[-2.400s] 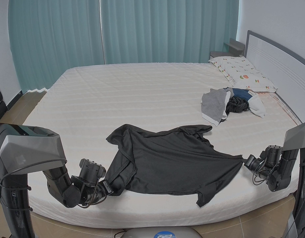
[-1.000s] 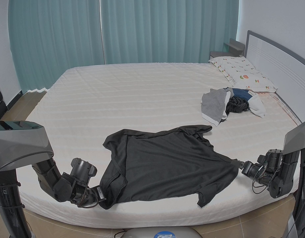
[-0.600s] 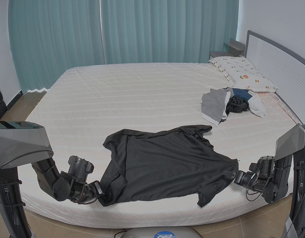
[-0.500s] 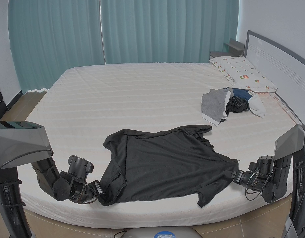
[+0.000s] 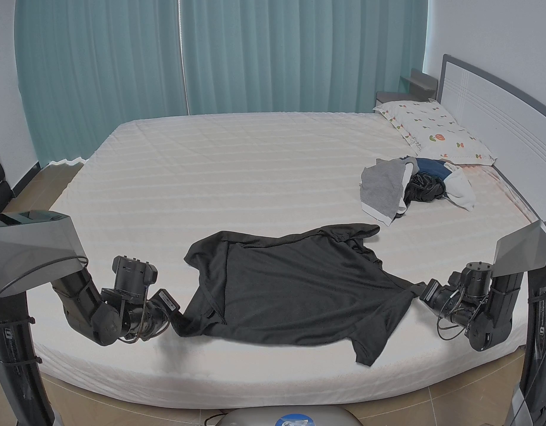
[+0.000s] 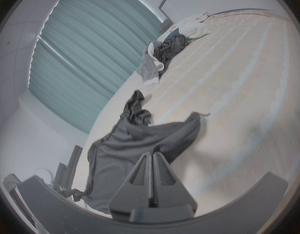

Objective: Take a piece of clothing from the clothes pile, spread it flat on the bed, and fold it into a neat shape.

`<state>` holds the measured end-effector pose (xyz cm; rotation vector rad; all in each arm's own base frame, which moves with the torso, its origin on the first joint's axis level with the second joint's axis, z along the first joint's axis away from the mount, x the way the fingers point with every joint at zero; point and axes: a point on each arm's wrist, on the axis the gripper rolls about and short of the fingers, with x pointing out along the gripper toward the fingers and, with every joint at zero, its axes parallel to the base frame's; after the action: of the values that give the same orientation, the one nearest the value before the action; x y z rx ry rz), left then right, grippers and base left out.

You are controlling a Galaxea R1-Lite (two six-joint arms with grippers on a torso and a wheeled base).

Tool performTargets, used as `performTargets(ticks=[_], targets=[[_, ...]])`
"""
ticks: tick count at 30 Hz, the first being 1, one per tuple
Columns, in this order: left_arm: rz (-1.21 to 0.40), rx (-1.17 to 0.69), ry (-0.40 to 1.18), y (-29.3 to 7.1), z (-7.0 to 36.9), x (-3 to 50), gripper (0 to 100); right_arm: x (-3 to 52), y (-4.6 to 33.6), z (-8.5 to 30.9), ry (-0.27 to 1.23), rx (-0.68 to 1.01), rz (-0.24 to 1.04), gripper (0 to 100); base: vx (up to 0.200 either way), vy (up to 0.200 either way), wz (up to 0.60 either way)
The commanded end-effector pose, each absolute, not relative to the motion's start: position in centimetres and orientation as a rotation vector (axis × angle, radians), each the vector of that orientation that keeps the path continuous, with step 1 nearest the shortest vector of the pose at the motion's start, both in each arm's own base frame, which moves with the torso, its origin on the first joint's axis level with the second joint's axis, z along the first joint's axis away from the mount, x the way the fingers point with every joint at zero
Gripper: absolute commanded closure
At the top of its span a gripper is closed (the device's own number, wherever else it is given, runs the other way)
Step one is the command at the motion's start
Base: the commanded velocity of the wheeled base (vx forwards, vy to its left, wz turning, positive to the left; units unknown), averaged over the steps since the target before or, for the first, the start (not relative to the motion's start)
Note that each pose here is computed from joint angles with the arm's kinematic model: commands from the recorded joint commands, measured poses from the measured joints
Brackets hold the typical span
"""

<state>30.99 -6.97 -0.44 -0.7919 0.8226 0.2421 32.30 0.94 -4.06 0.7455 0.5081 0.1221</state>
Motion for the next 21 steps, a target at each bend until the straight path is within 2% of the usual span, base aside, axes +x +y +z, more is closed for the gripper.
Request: performTargets(ticks=[1, 11, 15, 18, 21], targets=[[0.293, -0.847, 0.730, -5.0, 0.1, 32.4, 100, 34.1, 0.8, -2.5, 0.396, 0.782, 0.096, 100, 0.000, 0.000, 0.00], [0.369, -0.901, 0.711, -3.0, -1.2, 33.8, 100, 34.3, 1.9, -2.9, 0.390, 0.769, 0.059, 100, 0.000, 0.000, 0.00], [0.382, -0.897, 0.723, -2.9, -2.2, 34.2, 100, 36.0, 2.9, -2.5, 0.376, 0.748, 0.092, 100, 0.000, 0.000, 0.00], [0.379, -0.900, 0.716, -2.9, -2.2, 34.3, 100, 37.4, 3.6, -2.8, 0.434, 0.730, 0.083, 100, 0.000, 0.000, 0.00], [0.376, -0.902, 0.709, -2.9, -2.2, 34.4, 100, 38.9, 3.8, -2.6, 0.428, 0.715, 0.071, 100, 0.000, 0.000, 0.00]])
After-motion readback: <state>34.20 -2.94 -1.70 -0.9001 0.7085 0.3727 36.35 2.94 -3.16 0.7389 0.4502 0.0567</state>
